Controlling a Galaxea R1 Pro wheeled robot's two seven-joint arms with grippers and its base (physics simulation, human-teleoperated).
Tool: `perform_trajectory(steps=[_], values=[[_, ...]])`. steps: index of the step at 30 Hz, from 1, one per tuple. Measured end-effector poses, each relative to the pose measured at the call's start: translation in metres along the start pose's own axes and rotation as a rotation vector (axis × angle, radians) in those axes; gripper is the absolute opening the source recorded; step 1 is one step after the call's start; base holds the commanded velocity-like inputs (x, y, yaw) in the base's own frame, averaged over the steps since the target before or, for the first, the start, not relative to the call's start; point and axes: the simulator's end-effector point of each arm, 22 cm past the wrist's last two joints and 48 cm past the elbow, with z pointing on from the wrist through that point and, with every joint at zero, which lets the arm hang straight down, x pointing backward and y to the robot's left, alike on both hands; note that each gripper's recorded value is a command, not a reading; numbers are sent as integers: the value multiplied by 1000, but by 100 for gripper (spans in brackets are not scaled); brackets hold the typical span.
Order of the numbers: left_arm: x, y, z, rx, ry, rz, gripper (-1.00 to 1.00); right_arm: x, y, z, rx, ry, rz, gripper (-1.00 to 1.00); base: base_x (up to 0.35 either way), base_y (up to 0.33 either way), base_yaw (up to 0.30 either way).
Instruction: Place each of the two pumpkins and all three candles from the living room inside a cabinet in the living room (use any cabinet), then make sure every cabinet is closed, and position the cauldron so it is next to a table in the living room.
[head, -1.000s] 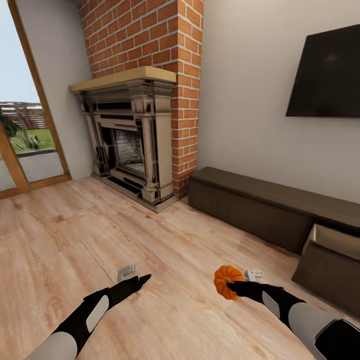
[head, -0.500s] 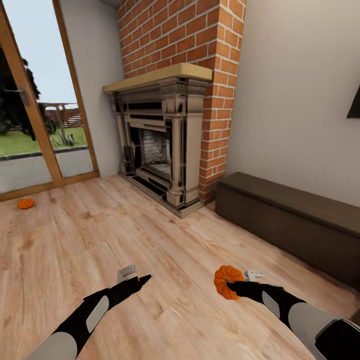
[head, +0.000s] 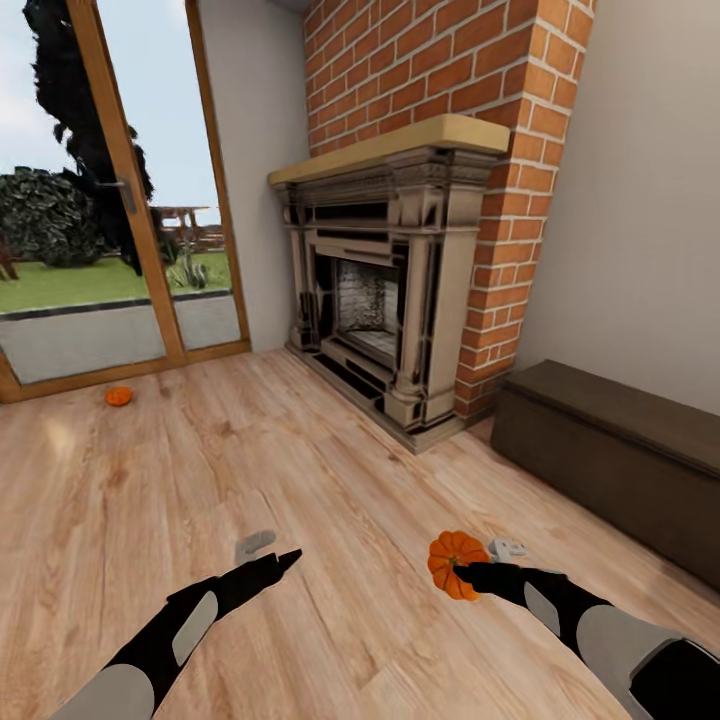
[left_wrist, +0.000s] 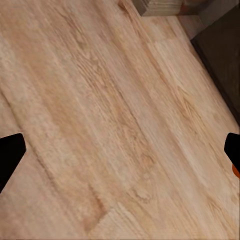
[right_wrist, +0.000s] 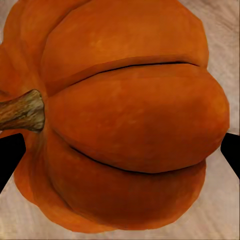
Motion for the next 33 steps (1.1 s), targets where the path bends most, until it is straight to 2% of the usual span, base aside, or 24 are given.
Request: perform_trajectory(steps=[33], values=[[0, 0, 0, 0, 0, 0, 100, 0, 0, 0, -1, 0, 0, -100, 297, 141, 290]])
